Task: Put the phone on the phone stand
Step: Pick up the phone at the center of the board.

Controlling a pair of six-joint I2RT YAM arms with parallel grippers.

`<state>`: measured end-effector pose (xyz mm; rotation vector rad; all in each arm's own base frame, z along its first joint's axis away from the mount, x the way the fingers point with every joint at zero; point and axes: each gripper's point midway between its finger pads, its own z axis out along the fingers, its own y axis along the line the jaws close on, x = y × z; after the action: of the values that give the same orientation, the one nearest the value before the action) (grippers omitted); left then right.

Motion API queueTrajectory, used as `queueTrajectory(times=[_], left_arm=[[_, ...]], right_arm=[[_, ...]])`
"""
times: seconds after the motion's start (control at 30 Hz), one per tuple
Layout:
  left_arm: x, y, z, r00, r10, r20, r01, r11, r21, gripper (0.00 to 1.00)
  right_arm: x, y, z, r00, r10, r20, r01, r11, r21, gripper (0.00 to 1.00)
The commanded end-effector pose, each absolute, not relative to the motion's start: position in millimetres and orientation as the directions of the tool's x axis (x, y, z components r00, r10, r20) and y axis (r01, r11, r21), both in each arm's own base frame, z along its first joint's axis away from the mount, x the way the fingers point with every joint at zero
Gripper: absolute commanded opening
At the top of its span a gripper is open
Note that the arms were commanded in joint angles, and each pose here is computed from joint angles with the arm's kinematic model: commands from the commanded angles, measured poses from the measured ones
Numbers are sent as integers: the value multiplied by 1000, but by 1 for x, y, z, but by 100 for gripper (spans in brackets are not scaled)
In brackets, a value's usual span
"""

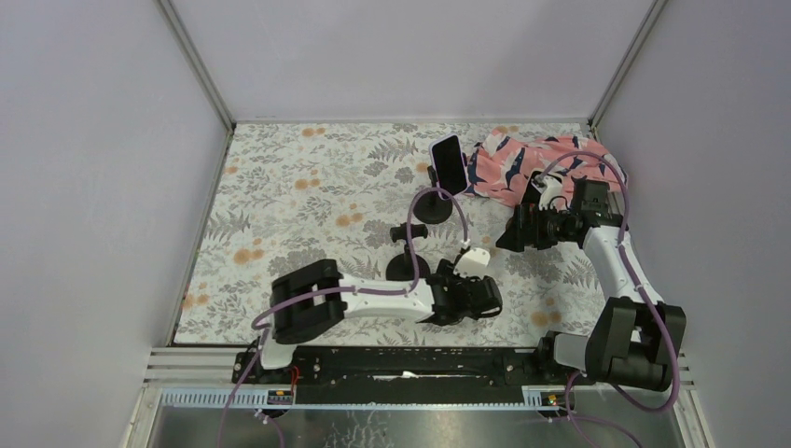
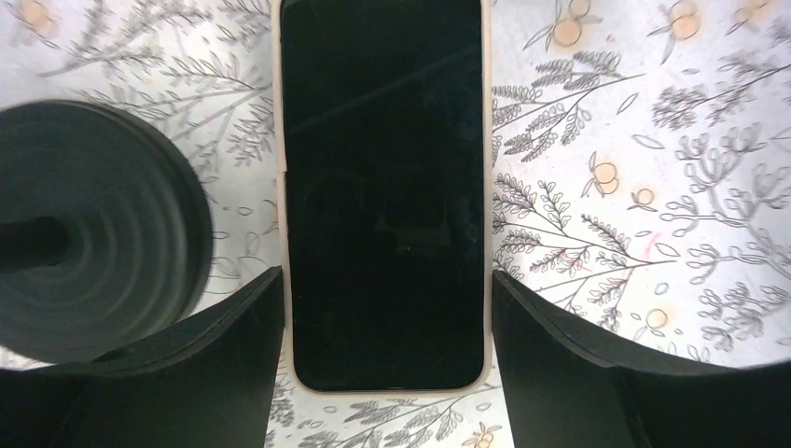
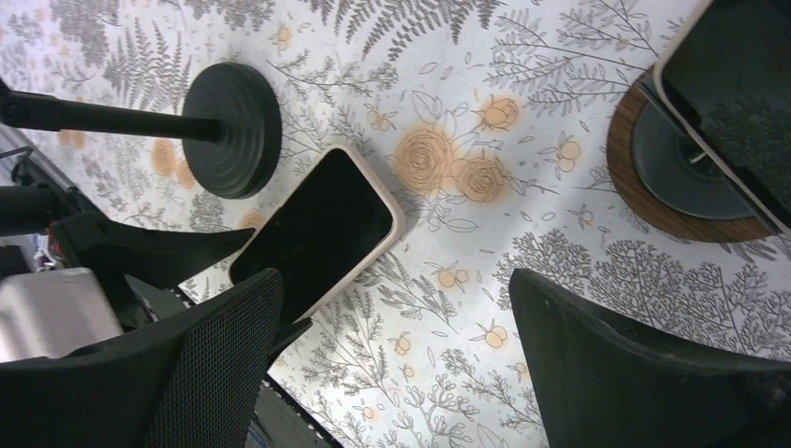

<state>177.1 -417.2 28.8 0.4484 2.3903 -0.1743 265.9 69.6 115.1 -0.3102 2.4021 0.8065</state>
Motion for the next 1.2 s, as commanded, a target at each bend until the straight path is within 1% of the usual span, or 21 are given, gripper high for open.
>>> queueTrajectory(times=[0.0, 0.13, 0.37, 0.47, 0.5, 0.53, 0.57, 0.67, 0.7, 0.73, 0.83, 0.87, 0.93, 0.97, 1.0, 1.07, 1.13, 1.17], left_arm=[[200, -439, 99, -571, 109, -814, 377, 915, -142, 26], [204, -442, 126, -505, 61, -861, 406, 897, -175, 25], [213, -450, 169, -416, -29, -909, 428, 876, -224, 25], [216, -455, 184, -386, -55, -921, 444, 864, -238, 25], [217, -457, 188, -379, -60, -924, 448, 861, -240, 25], [217, -459, 191, -373, -63, -926, 454, 858, -241, 25], [218, -461, 193, -368, -62, -928, 458, 856, -239, 25], [218, -467, 201, -355, -65, -933, 480, 843, -241, 26], [217, -469, 202, -352, -64, -934, 492, 836, -243, 26], [215, -470, 203, -350, -62, -935, 504, 828, -244, 26], [208, -474, 206, -347, -58, -936, 552, 795, -254, 29], [204, -475, 209, -346, -63, -936, 573, 776, -264, 31], [194, -476, 215, -344, -67, -936, 629, 724, -283, 44], [190, -473, 220, -340, -80, -937, 645, 705, -295, 53], [183, -473, 223, -337, -74, -939, 682, 668, -298, 65], [168, -468, 235, -319, -80, -945, 746, 593, -302, 81], [151, -460, 249, -302, -94, -949, 805, 508, -307, 92], [145, -454, 255, -302, -104, -948, 817, 485, -313, 98]], right_arm=[[267, 84, 136, -789, -3, -615, -427, 723, 544, 100], [265, 92, 141, -802, 20, -596, -430, 674, 601, 100], [259, 107, 147, -842, 58, -536, -414, 566, 713, 100], [254, 117, 160, -845, 82, -528, -431, 479, 764, 100], [251, 120, 166, -846, 87, -527, -441, 443, 781, 98], [250, 123, 170, -847, 93, -524, -447, 412, 794, 91], [248, 125, 173, -849, 98, -519, -448, 387, 806, 88], [247, 127, 177, -855, 103, -509, -444, 362, 820, 67], [247, 127, 177, -857, 105, -505, -441, 359, 823, 51], [247, 127, 179, -855, 106, -507, -445, 351, 824, 41], [245, 129, 186, -849, 109, -517, -461, 329, 825, 19], [244, 130, 188, -845, 109, -523, -468, 320, 824, 12], [241, 131, 195, -835, 109, -539, -490, 300, 819, 1], [239, 132, 198, -828, 107, -550, -504, 289, 814, 0], [236, 133, 203, -818, 103, -566, -524, 274, 807, 0], [231, 135, 213, -796, 94, -599, -562, 254, 787, 0], [225, 136, 224, -762, 86, -641, -609, 238, 756, 0], [221, 136, 229, -741, 78, -667, -637, 236, 734, 0]])
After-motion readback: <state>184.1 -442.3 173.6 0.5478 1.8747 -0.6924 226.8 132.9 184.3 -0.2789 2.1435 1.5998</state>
